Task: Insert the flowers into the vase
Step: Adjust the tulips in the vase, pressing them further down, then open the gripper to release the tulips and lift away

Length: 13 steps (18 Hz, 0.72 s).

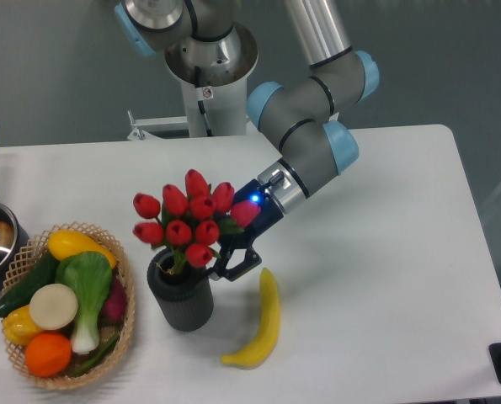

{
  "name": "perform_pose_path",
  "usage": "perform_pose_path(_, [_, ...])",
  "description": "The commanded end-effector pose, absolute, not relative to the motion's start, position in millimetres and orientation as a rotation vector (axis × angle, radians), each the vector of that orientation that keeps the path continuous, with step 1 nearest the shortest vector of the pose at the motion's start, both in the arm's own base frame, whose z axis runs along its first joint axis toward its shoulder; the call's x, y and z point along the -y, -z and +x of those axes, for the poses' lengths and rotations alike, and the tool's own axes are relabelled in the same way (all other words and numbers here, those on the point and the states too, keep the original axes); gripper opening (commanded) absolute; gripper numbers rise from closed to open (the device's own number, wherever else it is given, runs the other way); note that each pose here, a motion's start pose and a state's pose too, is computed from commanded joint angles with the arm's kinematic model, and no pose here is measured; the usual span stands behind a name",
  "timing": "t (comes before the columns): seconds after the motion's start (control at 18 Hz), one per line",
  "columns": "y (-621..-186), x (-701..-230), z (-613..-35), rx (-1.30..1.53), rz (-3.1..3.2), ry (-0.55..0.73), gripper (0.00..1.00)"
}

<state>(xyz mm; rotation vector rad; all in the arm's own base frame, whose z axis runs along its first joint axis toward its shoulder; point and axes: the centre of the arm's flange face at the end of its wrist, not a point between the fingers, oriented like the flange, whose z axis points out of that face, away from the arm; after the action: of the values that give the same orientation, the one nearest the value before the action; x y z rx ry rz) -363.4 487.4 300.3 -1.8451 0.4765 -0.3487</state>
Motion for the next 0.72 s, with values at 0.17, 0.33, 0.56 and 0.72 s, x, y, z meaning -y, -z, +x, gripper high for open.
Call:
perform_pose_path(0.17, [-298.4,-496.0,-358.1,-0.515,-1.917,0.330,0.86])
perform_pose_path(0.33, [-301.8,-496.4,-355.4,-0.530,-1.934,0.315,0.91])
perform_pose_path(0.56, [-303.4,-493.8,-349.1,-0.545,-1.980,0.296,0.91])
perform_pose_path(0.72, [-308.9,-492.2,-349.8,-0.545,-1.980,0.287,0.94])
